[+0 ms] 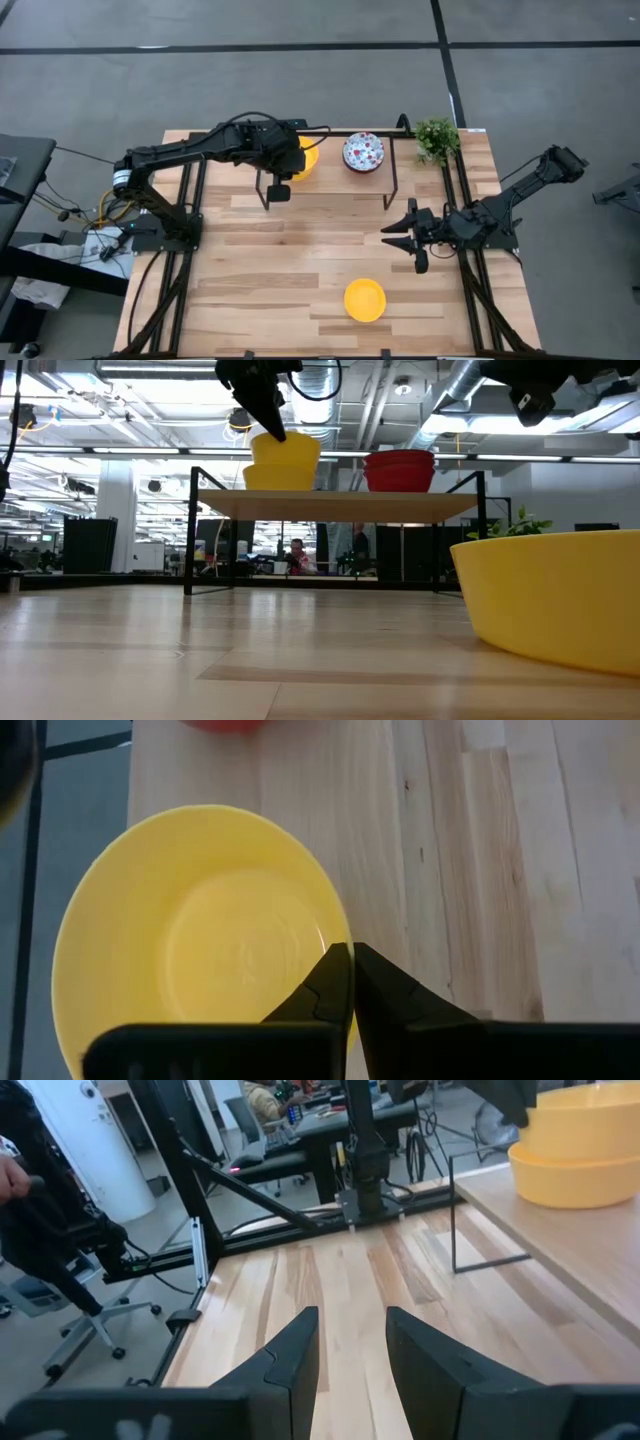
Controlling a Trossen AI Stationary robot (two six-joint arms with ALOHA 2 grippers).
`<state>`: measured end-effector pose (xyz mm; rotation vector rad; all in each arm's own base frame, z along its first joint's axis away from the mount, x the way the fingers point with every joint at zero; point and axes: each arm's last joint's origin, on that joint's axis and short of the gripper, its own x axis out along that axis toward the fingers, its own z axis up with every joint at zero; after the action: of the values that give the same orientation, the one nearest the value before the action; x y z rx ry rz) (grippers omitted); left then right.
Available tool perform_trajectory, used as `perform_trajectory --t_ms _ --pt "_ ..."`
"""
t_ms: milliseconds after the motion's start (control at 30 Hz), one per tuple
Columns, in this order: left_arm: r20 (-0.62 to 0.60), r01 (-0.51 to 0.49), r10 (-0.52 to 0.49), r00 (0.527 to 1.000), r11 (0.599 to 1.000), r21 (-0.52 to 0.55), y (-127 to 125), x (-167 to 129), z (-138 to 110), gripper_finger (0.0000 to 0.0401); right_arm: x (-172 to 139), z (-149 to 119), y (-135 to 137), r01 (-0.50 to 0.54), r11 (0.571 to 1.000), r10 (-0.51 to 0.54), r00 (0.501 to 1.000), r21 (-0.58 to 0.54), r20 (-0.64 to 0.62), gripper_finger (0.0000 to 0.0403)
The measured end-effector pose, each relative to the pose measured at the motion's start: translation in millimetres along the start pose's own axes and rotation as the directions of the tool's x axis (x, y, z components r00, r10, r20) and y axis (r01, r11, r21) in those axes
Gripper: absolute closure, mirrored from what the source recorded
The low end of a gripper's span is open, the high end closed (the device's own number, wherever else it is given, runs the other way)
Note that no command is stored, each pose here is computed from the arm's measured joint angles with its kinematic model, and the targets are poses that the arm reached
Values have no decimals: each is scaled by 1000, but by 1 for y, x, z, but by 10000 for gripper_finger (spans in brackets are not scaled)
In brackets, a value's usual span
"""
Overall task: Pick & Place Mini bowls
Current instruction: Stack the top yellow bowl on top of the yellow bowl on the shelf
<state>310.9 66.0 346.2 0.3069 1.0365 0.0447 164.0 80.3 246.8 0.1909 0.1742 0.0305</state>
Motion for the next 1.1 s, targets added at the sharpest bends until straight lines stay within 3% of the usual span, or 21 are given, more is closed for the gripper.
perform_trajectory --t_ms 867,1100 --pt "-32 4 -5 999 999 -45 -1 0 -3 392 0 0 0 1 1000 -1 1000 4 -4 294" --pt "-85 28 -32 996 998 -49 -8 16 -16 391 0 0 0 1 1000 -1 1000 10 -4 294"
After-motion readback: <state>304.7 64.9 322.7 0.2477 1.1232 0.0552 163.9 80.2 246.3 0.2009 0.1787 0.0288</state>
